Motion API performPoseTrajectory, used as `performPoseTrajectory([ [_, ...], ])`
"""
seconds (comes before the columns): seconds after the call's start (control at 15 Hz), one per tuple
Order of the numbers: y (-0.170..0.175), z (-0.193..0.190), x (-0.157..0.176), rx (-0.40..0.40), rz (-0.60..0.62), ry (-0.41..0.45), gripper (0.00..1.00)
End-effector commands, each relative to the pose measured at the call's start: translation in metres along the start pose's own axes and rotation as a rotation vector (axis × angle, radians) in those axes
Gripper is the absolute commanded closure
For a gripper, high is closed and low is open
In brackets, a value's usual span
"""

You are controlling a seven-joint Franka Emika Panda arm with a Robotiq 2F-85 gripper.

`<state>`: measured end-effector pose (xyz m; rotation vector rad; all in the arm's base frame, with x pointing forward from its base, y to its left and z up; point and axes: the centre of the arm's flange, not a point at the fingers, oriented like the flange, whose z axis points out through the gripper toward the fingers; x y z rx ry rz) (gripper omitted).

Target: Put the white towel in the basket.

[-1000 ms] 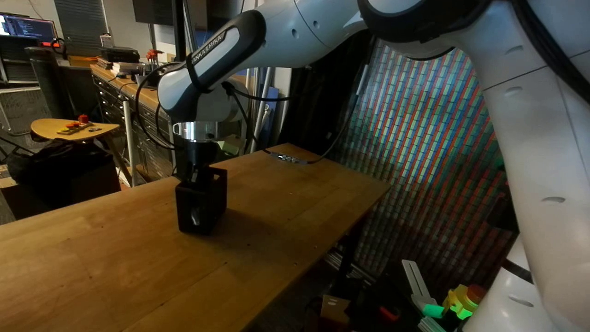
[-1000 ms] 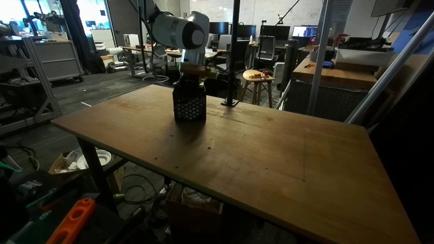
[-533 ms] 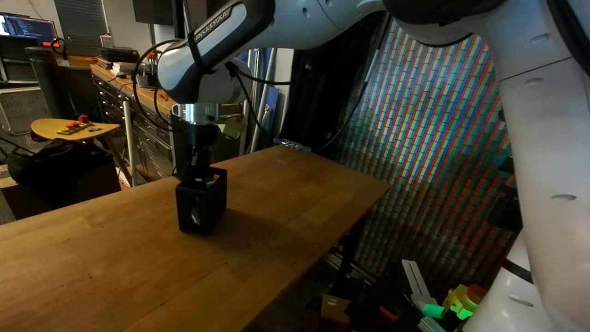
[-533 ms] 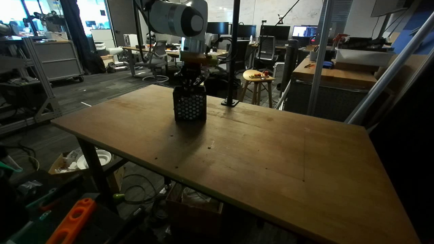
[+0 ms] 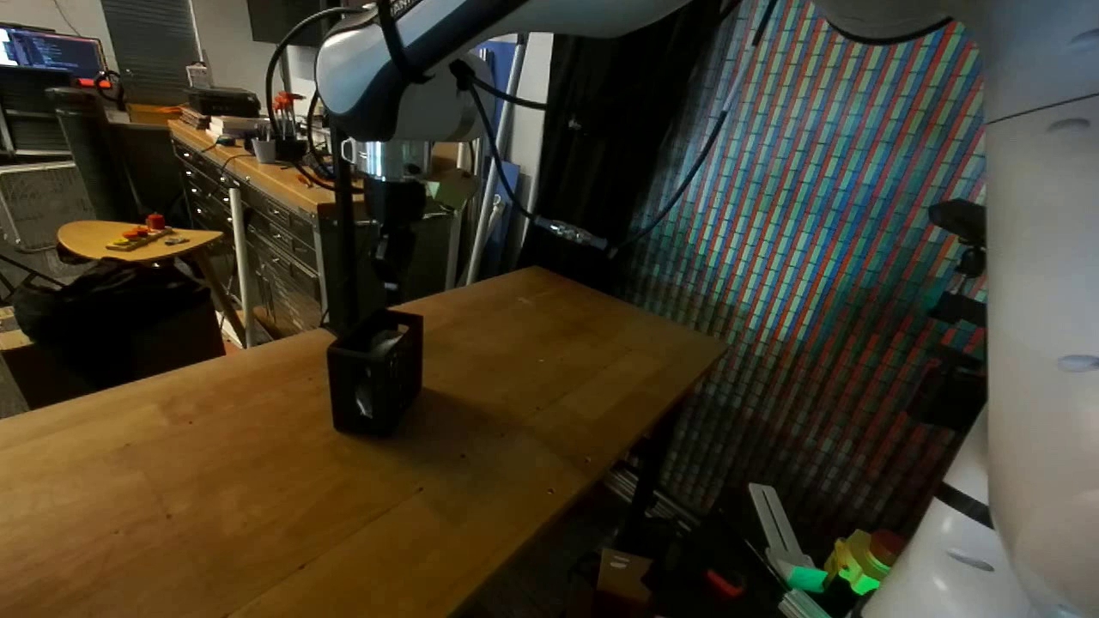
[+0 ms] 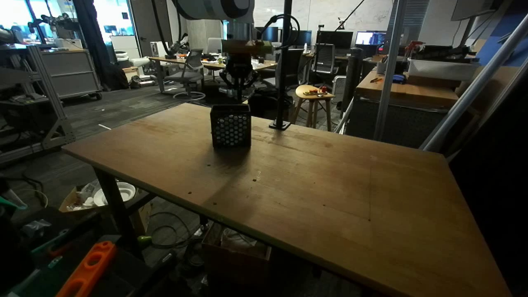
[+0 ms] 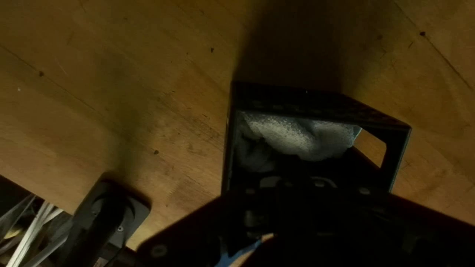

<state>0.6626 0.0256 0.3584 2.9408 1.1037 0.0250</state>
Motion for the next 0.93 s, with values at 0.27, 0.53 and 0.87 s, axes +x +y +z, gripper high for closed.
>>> performPoseTrajectory([
  [0.27,0.008,-0.017,-0.028,-0.021,0.072,-0.006,0.95],
  [0.53,0.005,-0.02,-0.034,-0.022,0.083,-0.008,0.73],
  [0.87,0.005,-0.019,-0.034,-0.021,0.084,-0.009,0.73],
])
